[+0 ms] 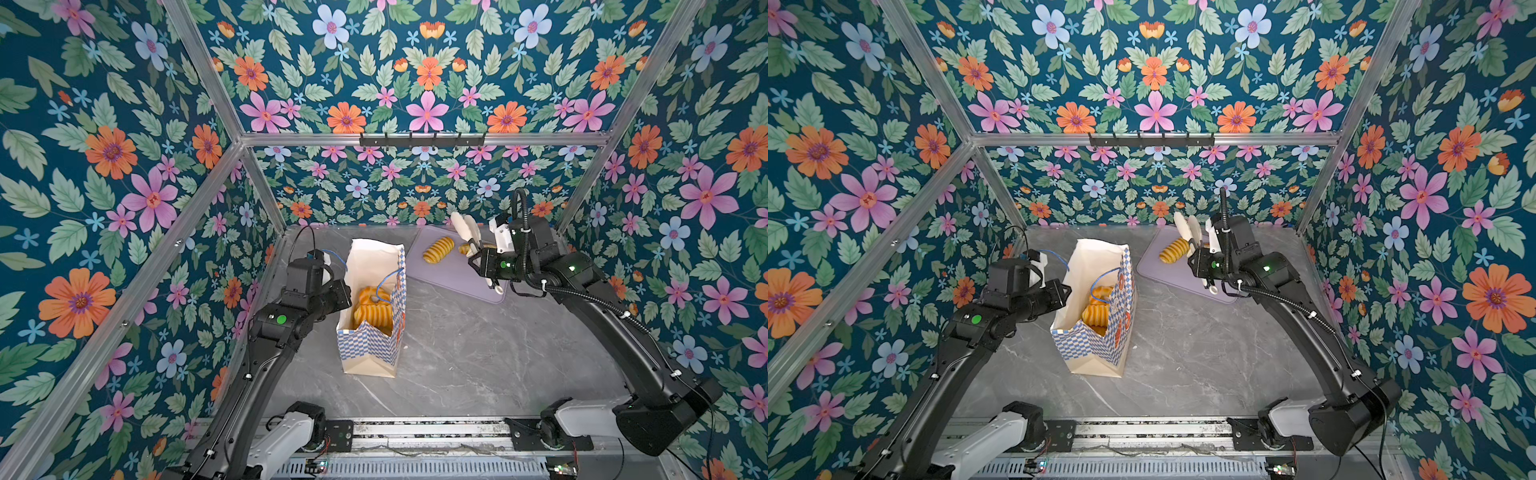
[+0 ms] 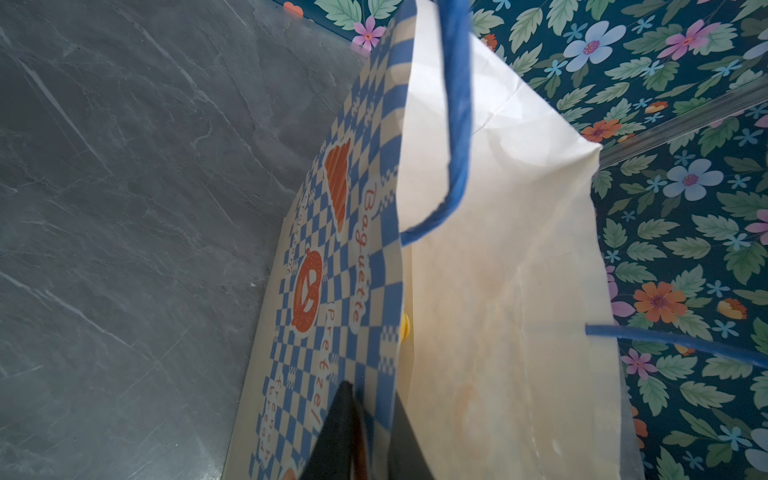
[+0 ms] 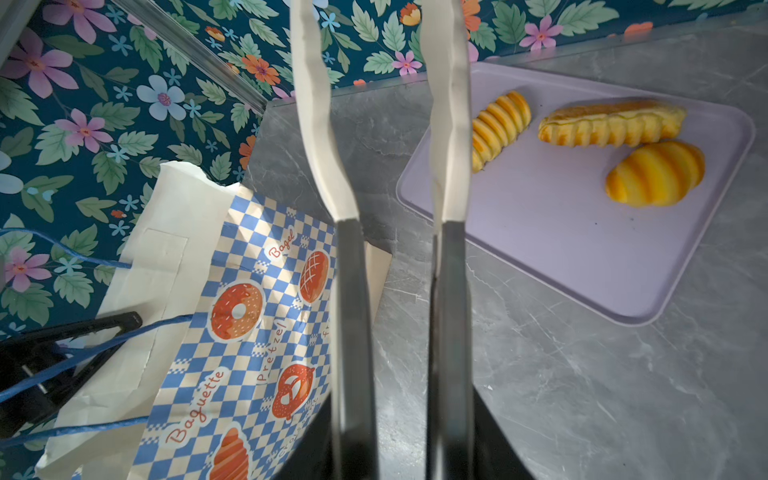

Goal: Place the fake bread into the paper bag
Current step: 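Lower the right tongs and pinch the round striped yellow bun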

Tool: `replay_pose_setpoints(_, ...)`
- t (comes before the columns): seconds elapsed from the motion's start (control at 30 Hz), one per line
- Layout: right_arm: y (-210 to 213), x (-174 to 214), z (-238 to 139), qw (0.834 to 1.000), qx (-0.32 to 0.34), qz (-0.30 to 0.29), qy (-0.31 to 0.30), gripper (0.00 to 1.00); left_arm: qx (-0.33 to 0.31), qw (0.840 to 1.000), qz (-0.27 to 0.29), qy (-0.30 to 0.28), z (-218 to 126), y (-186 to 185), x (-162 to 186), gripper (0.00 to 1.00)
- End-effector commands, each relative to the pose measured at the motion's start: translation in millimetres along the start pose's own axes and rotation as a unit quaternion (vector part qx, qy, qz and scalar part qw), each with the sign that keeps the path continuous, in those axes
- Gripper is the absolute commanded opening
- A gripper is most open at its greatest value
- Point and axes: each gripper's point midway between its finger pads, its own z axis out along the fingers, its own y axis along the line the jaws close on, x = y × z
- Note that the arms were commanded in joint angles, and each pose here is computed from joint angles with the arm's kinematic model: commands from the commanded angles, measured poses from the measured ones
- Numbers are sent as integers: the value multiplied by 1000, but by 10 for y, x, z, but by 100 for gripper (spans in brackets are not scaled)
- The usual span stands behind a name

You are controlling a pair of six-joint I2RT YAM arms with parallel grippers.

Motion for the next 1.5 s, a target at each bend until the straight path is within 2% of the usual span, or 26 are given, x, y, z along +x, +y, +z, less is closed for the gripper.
replay_pose_setpoints(0.0,23,-60,5,999,-22,20,-12,38,5,1000,6,-11,-12,-22,-48,15)
replay_pose_setpoints(0.3,-374,92,207,996,-14,87,11,37,4,1000,6,-10,-9,-11,-33,16)
replay_pose_setpoints(0.57,-918,315,450,983,-2,179,39,36,5,1000,5,-9,18,-4,-19,15)
replay_pose_setpoints(0.77,-1201,447,522,974,9,220,49,36,8,1000,5,-8,31,-11,-9,16)
replay_pose_setpoints(1.03,-1447,487,550,964,16,260,51,36,12,1000,5,-5,57,-7,29,16)
replay_pose_setpoints(1.17,-1668,502,559,959,45,275,56,37,17,1000,5,-4,65,-22,31,16)
replay_pose_setpoints(1.47,-1957,550,695,954,107,262,103,38,26,1000,9,-3,102,-49,36,16)
